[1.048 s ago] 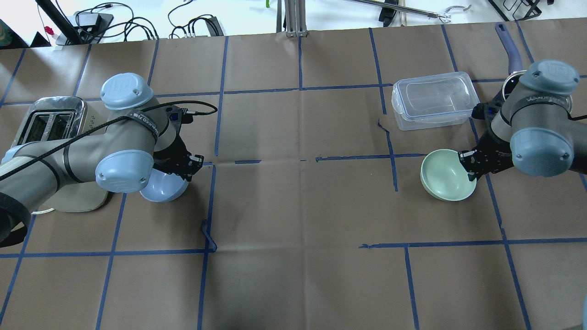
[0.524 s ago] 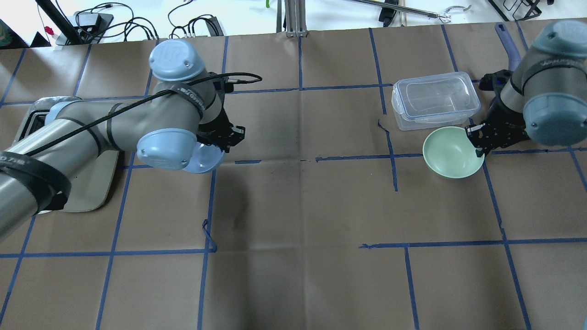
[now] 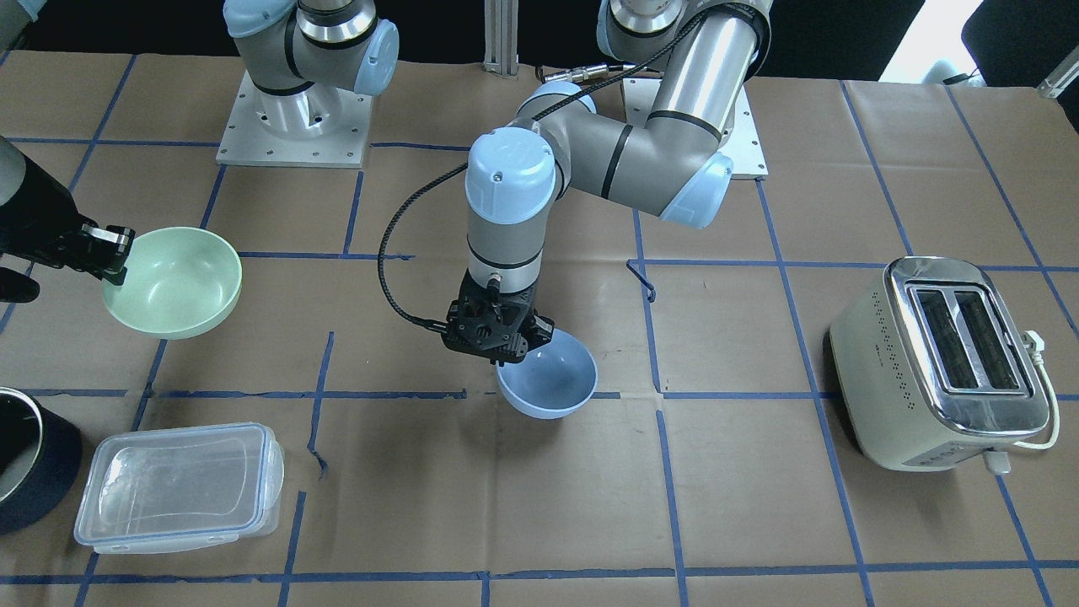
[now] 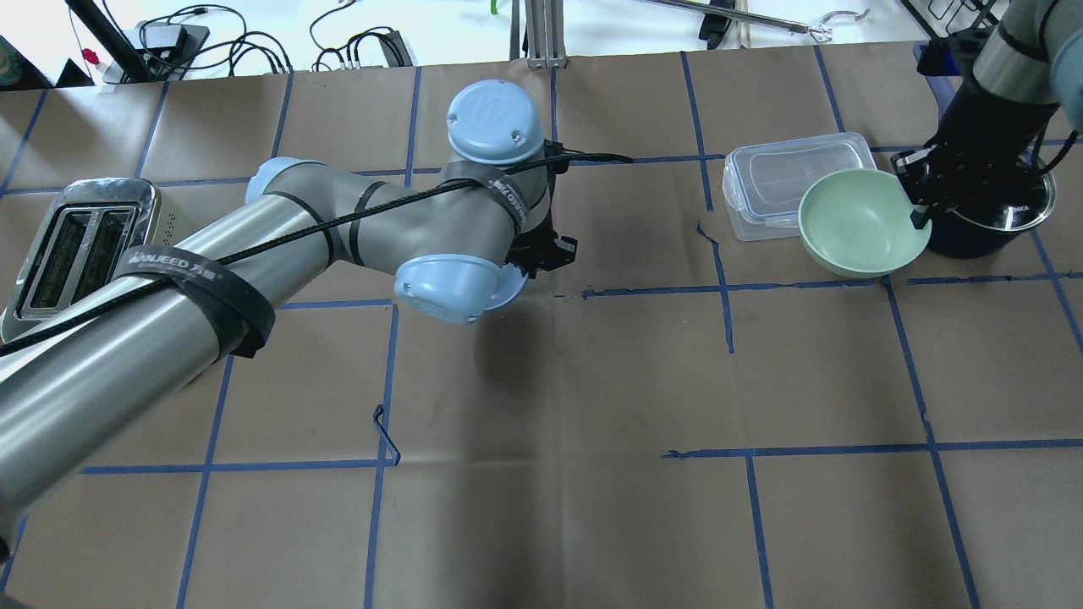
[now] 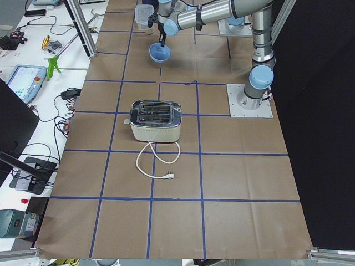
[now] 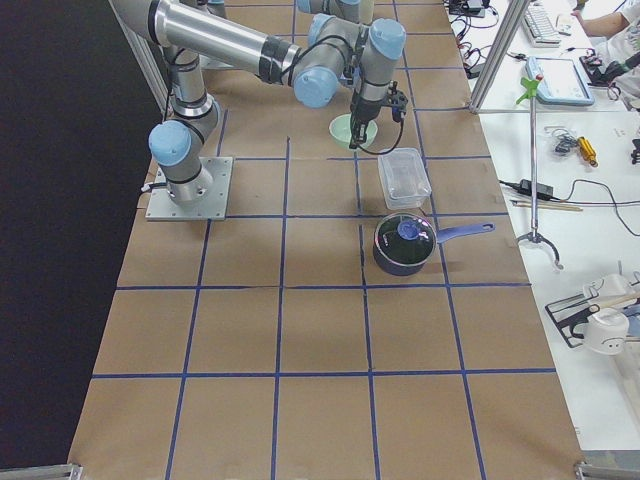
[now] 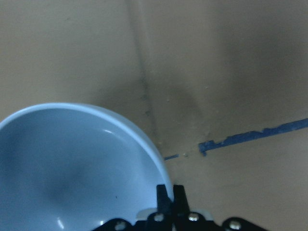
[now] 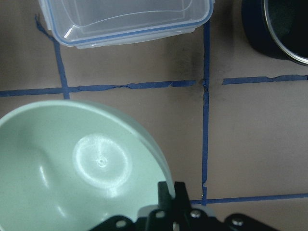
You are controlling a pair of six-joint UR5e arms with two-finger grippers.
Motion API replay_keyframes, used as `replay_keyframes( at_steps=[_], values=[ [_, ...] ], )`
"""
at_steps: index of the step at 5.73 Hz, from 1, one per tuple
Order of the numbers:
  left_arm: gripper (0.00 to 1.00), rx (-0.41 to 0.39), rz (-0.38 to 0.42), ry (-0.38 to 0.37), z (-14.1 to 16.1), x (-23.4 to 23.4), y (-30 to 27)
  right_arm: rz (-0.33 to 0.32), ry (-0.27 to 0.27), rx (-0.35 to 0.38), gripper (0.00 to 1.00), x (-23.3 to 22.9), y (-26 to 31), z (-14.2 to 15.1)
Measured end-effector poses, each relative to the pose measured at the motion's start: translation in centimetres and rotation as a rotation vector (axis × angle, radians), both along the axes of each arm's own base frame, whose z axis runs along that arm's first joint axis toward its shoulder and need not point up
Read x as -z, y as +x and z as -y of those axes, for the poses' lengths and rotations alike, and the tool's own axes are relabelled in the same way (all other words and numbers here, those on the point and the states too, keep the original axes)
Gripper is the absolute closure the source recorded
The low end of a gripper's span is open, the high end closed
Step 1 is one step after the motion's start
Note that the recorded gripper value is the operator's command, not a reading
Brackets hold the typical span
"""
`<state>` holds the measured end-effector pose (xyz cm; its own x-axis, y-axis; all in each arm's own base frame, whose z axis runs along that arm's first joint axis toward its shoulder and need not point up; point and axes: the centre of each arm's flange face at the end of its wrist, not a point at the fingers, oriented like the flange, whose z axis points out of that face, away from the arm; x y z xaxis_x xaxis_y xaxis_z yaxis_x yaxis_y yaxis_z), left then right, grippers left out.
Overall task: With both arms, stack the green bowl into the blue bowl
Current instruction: 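Carry the blue bowl to center with the left while the right lifts the green bowl, then release the blue bowl with the left while the right carries the green bowl over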
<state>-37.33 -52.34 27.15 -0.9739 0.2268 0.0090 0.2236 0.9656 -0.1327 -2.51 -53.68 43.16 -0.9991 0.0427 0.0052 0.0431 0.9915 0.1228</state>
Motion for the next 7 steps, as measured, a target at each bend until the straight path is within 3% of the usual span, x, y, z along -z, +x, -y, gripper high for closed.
replay_keyframes(
  at_steps=[1,2,3,5,7],
  values=[
    [0.95,0.017,-0.005,-0.003,-0.1,0.8,-1.4,0.033,-0.020,0.001,0.94,-1.6,0.8,-0.6],
    [0.63,0.037,-0.002,0.003,-0.4,2.2,-2.8,0.059,-0.030,0.002,0.94,-2.1,1.2,-0.9],
    [0.07,0.052,0.006,0.009,-0.9,3.3,-3.8,0.070,-0.030,0.000,0.94,-2.2,1.4,-1.0],
    [0.02,0.062,0.019,0.013,-1.7,3.6,-4.1,0.087,-0.028,-0.004,0.94,-1.9,1.5,-1.0],
    [0.02,0.036,0.008,-0.002,-1.4,-2.3,-1.6,0.099,-0.025,-0.004,0.94,-1.6,1.7,-1.0]
  ],
)
